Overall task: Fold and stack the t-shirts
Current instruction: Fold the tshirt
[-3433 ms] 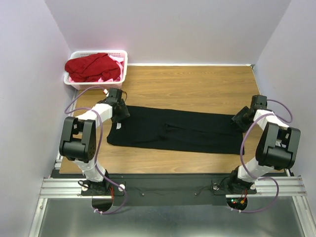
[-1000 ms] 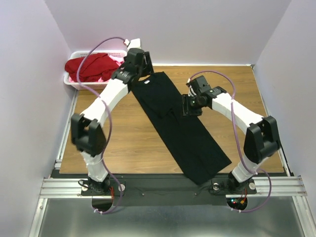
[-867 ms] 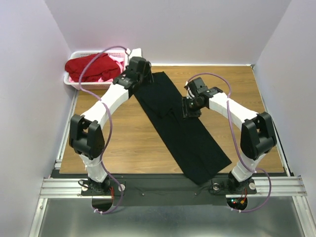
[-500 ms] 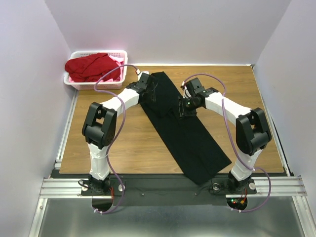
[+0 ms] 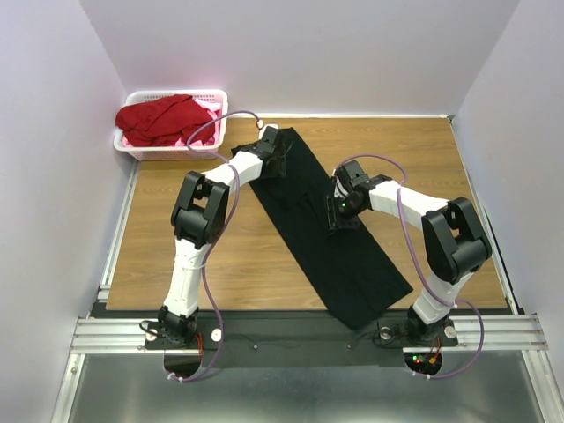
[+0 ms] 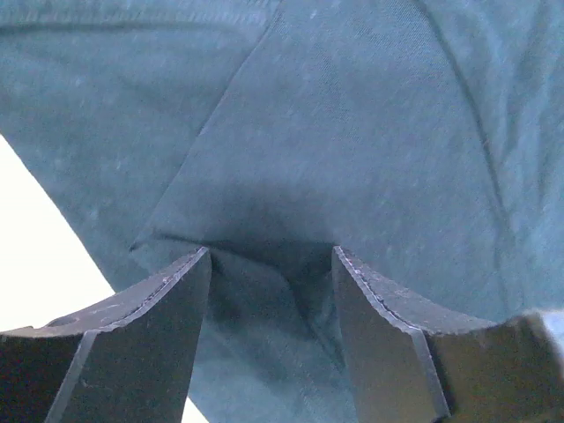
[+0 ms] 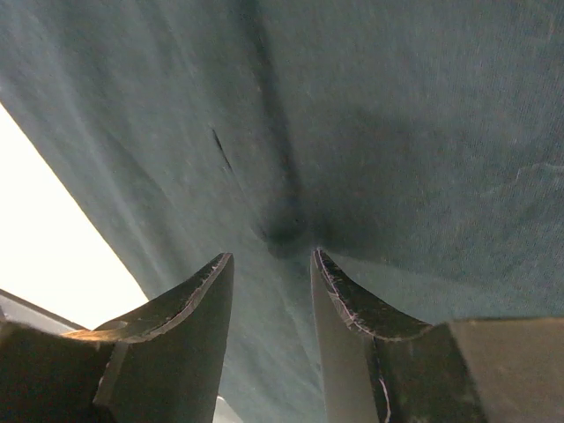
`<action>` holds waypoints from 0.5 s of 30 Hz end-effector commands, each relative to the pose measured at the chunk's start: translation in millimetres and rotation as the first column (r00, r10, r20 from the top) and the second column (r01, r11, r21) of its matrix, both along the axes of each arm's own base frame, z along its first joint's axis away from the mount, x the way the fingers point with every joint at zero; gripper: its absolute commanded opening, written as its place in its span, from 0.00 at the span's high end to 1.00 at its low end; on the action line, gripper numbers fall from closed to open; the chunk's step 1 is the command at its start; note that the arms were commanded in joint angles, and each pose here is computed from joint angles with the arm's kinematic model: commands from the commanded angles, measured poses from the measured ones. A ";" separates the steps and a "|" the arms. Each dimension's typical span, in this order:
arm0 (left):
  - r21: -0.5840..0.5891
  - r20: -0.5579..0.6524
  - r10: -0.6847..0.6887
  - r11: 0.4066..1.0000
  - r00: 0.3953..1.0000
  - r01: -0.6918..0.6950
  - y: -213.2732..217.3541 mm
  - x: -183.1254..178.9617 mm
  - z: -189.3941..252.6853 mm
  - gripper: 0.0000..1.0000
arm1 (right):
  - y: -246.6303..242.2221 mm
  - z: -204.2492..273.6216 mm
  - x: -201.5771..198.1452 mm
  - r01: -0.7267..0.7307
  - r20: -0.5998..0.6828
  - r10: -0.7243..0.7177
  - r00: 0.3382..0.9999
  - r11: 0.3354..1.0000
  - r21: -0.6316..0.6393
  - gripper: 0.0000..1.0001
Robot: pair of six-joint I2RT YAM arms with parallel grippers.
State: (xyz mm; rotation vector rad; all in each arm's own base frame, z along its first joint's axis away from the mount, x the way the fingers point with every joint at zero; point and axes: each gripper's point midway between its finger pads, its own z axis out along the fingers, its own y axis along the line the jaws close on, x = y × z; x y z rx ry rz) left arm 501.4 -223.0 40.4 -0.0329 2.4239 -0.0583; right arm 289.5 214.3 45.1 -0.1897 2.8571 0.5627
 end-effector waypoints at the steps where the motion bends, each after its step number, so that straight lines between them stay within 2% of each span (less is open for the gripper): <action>1: 0.042 -0.006 -0.001 0.999 1.000 0.001 2.6 5.0 3.8 0.32 | 0.4 16.7 3.8 0.021 0.058 -0.023 0.998 1.000 0.023 0.54; 8: 0.109 0.044 0.118 0.986 0.992 -0.123 33.2 -6.5 23.9 0.33 | 0.1 20.5 8.2 0.028 0.077 -0.030 0.997 0.999 0.020 0.53; 15: 0.166 0.065 0.155 0.972 0.986 -0.164 49.0 -14.2 32.7 0.35 | 3.2 18.7 13.9 0.019 0.078 -0.020 0.997 1.000 0.019 0.53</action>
